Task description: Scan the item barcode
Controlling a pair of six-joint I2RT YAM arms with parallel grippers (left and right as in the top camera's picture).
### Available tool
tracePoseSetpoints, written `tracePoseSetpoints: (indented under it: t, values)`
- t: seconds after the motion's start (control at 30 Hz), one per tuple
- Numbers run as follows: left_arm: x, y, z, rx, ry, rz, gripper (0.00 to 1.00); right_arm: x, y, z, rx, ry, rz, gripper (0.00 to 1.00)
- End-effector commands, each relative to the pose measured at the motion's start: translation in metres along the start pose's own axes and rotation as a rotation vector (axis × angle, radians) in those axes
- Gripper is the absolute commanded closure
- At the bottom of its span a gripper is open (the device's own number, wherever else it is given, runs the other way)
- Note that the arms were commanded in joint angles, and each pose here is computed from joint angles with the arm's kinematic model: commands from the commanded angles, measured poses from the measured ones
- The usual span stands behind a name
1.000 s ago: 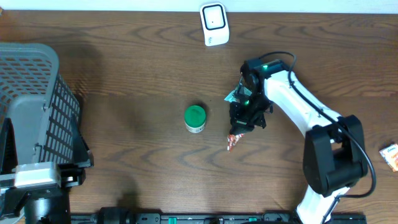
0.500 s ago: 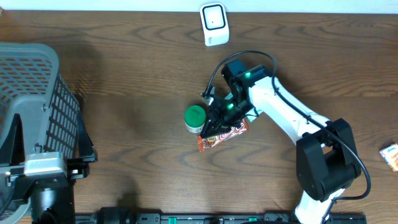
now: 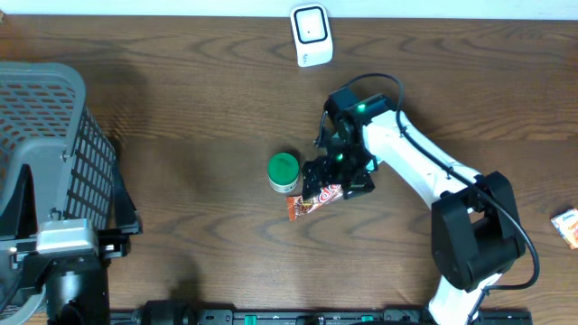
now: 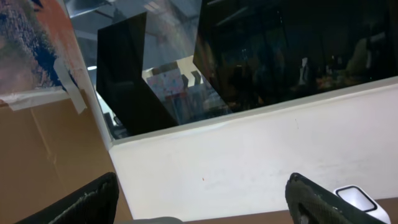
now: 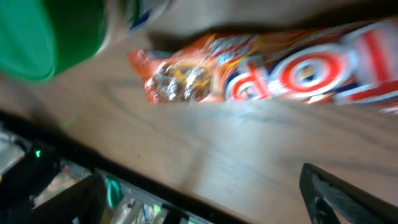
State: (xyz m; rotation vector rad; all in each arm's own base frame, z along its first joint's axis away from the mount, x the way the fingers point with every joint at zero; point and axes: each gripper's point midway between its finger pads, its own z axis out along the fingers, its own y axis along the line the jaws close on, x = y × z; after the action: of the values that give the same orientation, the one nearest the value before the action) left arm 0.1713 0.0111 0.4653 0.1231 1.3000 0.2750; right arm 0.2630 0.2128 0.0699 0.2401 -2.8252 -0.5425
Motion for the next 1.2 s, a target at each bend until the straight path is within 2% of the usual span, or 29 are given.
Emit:
tracePoseSetpoints:
  t: [0.0, 0.27, 0.4, 0.57, 0.7, 0.87, 0.93, 0.97, 1.0, 1.1, 1.17]
  values:
    - [0.001, -0.002, 0.0, 0.009, -0.011, 0.003, 0.14, -0.017, -0.02, -0.016, 0.015, -0.072, 0.027, 0.01]
    - [0.001, -0.002, 0.0, 0.009, -0.013, 0.003, 0.14, -0.019, -0.06, -0.012, -0.056, -0.078, 0.149, 0.01]
    - [0.001, -0.002, 0.0, 0.009, -0.013, 0.003, 0.14, -0.011, -0.077, 0.013, -0.062, -0.061, 0.306, 0.01]
    - [0.002, -0.003, 0.0, 0.009, -0.012, 0.003, 0.14, -0.014, -0.095, 0.047, -0.061, -0.121, 0.505, 0.01]
    - [0.002, -0.003, 0.001, 0.009, -0.011, 0.003, 0.14, -0.021, -0.103, 0.061, -0.087, -0.183, 0.62, 0.06]
    - [0.002, -0.003, 0.001, 0.009, -0.011, 0.003, 0.14, -0.016, -0.117, 0.08, -0.081, -0.221, 0.715, 0.26]
    - [0.002, -0.003, 0.001, 0.009, -0.01, 0.003, 0.14, -0.01, -0.121, 0.088, -0.081, -0.221, 0.73, 0.38]
    - [0.003, -0.003, 0.001, 0.01, -0.009, 0.003, 0.14, -0.007, -0.124, 0.092, -0.078, -0.223, 0.738, 0.48]
    - [0.004, -0.003, 0.001, 0.01, -0.007, 0.003, 0.14, -0.002, -0.127, 0.097, -0.072, -0.223, 0.749, 0.62]
    - [0.006, -0.004, 0.002, 0.011, -0.002, 0.003, 0.14, 0.006, -0.132, 0.105, -0.065, -0.219, 0.757, 0.8]
    - [0.009, -0.005, 0.003, 0.013, 0.004, 0.004, 0.14, 0.008, -0.134, 0.107, -0.06, -0.22, 0.755, 0.99]
